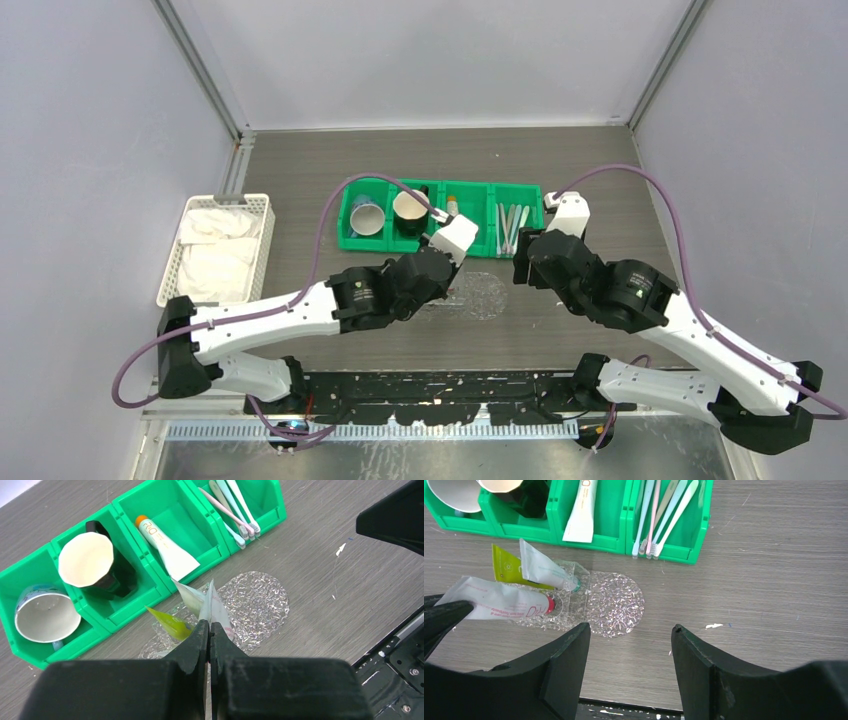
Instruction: Prepare toiletry sets of a toothbrush and toothpaste on the tray
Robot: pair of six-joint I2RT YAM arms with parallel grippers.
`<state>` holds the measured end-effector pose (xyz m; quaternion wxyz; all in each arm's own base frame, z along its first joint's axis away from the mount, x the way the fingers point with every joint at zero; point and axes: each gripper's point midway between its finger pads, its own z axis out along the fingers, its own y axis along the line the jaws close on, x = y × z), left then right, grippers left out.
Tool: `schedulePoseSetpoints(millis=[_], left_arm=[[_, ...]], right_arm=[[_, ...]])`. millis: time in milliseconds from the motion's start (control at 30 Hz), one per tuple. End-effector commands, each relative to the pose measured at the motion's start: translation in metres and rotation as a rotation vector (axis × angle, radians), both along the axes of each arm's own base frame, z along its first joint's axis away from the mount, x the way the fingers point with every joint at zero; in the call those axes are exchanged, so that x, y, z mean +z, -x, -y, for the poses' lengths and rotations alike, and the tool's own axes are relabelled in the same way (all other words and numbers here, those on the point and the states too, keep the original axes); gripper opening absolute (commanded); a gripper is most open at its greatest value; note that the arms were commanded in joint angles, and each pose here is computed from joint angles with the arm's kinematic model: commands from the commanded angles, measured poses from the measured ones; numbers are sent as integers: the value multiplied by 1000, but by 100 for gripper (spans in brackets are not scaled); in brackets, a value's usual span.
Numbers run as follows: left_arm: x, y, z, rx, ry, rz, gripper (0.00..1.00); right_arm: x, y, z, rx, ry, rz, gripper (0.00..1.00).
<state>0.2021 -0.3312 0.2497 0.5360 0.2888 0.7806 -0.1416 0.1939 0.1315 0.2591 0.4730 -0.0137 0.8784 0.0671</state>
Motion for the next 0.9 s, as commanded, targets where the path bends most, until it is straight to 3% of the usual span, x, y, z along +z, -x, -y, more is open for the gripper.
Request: schedulePoseSetpoints(millis=[0, 867], left_arm=[[20, -2, 13, -8, 128, 12, 1], [17, -9, 5, 39, 89, 41, 1]], right_arm=[[3, -6, -6, -7, -33, 18, 66], [-14, -5, -9, 9, -31, -4, 66]])
